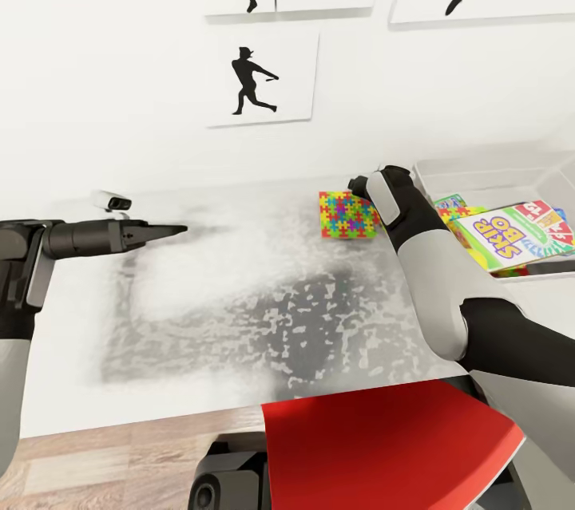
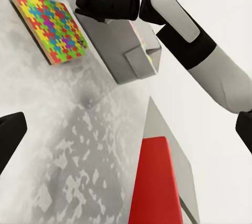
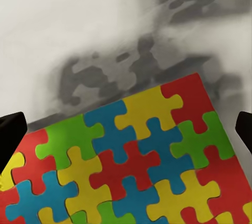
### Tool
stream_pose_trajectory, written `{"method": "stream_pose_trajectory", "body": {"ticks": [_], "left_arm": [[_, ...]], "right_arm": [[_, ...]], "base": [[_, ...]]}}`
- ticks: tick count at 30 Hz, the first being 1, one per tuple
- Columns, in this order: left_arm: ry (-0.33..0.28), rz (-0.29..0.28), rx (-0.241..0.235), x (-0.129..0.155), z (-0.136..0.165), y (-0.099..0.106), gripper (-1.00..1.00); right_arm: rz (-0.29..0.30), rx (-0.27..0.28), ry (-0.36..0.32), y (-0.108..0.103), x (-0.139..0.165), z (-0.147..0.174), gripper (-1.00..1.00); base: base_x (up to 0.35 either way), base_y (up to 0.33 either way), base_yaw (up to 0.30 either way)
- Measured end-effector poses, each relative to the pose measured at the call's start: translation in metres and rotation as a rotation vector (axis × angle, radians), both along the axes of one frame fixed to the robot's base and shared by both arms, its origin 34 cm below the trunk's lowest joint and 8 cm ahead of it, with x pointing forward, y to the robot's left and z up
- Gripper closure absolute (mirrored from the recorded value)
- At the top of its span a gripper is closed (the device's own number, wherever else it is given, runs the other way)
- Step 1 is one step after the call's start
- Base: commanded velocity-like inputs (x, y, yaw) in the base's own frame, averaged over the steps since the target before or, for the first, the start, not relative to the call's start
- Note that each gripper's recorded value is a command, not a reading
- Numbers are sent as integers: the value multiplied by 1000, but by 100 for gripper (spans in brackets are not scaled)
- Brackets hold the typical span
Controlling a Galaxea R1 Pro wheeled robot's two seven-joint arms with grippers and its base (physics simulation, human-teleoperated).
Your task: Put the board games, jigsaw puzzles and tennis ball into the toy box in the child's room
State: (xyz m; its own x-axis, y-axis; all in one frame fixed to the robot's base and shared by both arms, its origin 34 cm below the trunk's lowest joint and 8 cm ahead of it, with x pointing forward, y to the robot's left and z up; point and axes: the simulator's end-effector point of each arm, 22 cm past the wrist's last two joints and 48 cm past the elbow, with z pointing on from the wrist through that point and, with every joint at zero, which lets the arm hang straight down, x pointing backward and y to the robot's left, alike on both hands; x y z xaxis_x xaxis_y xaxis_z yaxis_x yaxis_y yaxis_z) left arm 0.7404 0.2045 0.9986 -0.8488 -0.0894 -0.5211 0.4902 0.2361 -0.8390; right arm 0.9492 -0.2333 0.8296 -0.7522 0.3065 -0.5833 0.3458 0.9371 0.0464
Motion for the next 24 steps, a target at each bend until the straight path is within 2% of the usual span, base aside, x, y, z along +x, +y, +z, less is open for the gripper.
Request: {"method": "stream_pose_trajectory", "body": {"ticks": [14,24], "left_arm": [[-5,-6,0,0,1,-3,-100],[-5,-5,3,0,1,-2,-100]], "right_arm": [[-1,-1,-3,-1,1,1,-100],[-12,-10,-5,-11,2,2,-100]], "base": [[0,0,0],[0,0,0]]}}
